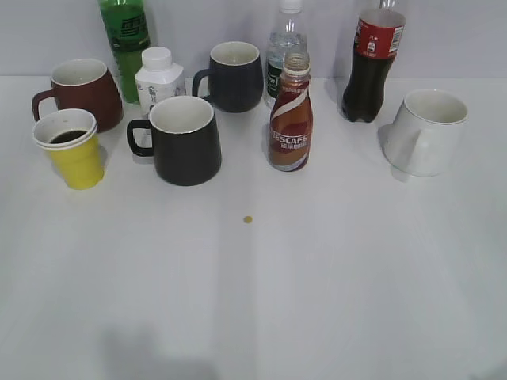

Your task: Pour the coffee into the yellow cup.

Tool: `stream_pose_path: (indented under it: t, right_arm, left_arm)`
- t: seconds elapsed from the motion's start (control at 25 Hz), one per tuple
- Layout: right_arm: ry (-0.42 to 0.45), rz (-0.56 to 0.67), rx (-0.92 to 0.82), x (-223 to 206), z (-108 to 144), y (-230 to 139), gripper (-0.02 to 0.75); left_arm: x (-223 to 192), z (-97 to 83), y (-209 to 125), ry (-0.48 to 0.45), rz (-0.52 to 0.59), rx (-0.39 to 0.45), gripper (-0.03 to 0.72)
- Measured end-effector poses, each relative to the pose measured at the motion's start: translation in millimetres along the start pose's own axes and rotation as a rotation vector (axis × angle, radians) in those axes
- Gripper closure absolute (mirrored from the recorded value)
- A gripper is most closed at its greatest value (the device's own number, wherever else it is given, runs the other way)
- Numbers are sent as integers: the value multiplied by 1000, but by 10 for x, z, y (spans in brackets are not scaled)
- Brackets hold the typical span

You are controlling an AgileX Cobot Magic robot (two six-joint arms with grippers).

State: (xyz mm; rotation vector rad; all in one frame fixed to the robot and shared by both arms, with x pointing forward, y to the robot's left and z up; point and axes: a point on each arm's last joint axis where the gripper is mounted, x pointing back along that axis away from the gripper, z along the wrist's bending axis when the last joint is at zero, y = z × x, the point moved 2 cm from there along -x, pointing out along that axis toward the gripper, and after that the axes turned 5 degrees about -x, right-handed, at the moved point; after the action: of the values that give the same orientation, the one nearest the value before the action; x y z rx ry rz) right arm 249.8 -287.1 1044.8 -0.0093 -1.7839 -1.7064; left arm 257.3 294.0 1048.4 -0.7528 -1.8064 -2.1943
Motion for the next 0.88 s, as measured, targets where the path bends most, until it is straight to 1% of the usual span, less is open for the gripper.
stream_pose_path:
  t: [0.28, 0.36, 0.44, 0.52, 0.68, 0.76, 0.88]
  right_arm:
    - [0, -4, 0, 0, 0, 5, 151]
    - [-16, -2, -8, -7, -3, 9, 151]
    - [-71, -5, -37, -11, -13, 11, 151]
    - [-150, -11, -78, -14, -28, 14, 152]
    - [-285, -22, -147, -17, -55, 18, 152]
    - [-323, -26, -166, -17, -63, 19, 152]
    - [-343, -31, -176, -14, -66, 20, 152]
  left_arm:
    - [0, 0, 0, 0, 0, 0, 258]
    - [0, 0, 0, 0, 0, 0, 262]
    - [0, 0, 0, 3, 0, 3, 263]
    - [-1, 6, 0, 25, 4, 15, 263]
    - [34, 15, -17, 110, -10, 59, 264]
    - [77, 7, -37, 147, -39, 72, 265]
    - [91, 3, -45, 157, -48, 75, 265]
